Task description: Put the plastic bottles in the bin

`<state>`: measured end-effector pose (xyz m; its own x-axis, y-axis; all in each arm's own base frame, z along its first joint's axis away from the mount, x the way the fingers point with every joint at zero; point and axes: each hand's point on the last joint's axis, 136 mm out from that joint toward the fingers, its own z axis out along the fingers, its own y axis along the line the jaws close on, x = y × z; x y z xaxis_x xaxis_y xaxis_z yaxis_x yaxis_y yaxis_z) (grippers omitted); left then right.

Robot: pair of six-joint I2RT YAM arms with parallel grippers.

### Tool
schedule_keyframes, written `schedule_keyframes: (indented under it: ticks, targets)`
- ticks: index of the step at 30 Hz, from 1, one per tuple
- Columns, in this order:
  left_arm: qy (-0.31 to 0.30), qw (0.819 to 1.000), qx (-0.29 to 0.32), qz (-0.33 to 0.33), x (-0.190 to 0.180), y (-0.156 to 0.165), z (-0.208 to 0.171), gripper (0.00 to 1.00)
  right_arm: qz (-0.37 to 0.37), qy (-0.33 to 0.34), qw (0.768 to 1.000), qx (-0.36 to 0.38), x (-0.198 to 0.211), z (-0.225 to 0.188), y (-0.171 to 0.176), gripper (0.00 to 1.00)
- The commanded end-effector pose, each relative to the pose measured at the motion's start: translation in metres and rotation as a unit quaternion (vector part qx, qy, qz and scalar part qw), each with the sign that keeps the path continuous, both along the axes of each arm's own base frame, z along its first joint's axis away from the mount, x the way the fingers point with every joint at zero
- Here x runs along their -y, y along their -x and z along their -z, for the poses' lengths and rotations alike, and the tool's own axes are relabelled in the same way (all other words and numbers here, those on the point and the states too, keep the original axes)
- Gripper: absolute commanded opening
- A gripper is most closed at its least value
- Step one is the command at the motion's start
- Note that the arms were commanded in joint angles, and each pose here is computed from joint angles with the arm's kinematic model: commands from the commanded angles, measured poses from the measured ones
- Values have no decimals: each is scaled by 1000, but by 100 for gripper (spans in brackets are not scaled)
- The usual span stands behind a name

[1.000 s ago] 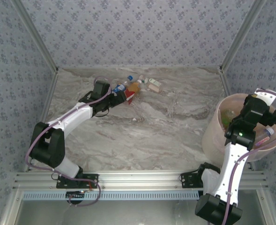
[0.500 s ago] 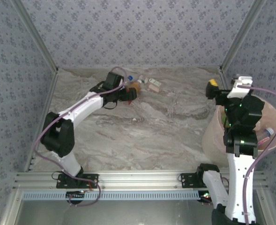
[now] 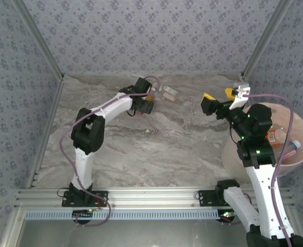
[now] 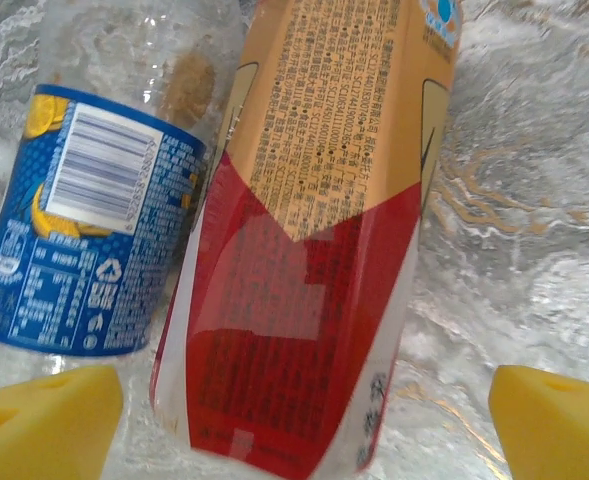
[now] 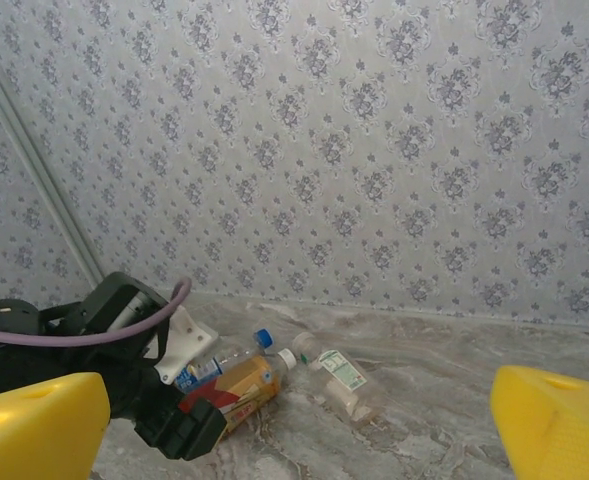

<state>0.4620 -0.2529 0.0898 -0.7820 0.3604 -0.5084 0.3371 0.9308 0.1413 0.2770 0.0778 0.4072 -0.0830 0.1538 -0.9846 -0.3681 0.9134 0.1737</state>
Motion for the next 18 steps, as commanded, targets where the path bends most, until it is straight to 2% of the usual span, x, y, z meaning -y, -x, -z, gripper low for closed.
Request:
schedule_keyframes:
  ticks: [1,6,11,18]
  targets:
    - [-45,999,-4,12,-6,-6,6,93,9,-5,1000,8,3,-4,5,100]
    - [-29,999,-15,-3,-2,-11,21,92,11,1,1000,5,3,-3,6,100]
    - [-14,1000,-26,-5,5,-9,38,85,16,1,1000,-4,5,0,6,100]
    - [-25,999,-6,-24,-1,-9,43,71,21,5,1000,-12,6,13,3,100]
